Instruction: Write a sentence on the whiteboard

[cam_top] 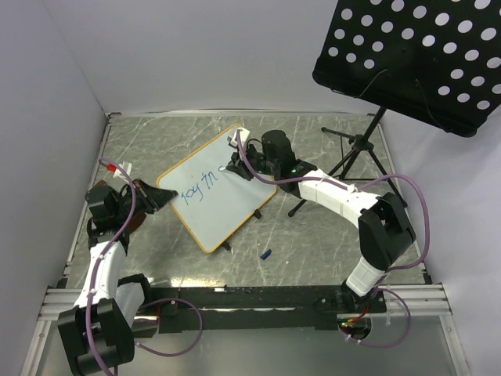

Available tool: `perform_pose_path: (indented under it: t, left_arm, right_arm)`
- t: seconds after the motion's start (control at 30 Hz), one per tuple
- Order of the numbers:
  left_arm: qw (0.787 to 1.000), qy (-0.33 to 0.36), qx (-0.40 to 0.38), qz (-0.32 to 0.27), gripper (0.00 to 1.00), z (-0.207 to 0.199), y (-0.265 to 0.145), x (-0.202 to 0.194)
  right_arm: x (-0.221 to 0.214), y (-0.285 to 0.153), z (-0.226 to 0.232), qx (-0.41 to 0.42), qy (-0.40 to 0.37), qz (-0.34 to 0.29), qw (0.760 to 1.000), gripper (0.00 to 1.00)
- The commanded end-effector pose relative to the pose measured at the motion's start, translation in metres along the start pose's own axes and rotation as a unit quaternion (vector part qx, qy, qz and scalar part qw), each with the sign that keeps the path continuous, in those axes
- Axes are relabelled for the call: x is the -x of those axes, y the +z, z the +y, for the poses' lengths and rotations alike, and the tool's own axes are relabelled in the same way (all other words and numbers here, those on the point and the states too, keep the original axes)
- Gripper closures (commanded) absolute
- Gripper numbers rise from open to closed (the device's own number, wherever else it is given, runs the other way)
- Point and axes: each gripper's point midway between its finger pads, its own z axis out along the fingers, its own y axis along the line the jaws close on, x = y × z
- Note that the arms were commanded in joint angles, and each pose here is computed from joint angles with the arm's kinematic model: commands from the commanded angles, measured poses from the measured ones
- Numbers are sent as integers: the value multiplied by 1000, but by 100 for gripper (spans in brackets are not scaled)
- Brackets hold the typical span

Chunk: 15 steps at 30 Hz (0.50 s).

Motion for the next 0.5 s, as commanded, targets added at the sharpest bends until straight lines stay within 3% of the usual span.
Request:
perform_pose_path:
  t: [0.0,0.47]
  left_arm:
    - [997,70,-14,1,99,-3,2,4]
    - [997,73,-16,0,99,-4,2,4]
  right_arm:
    - [13,-6,-1,-9,-18,-10,1000,100]
    - [-3,-15,-4,-14,-11,16,1000,100]
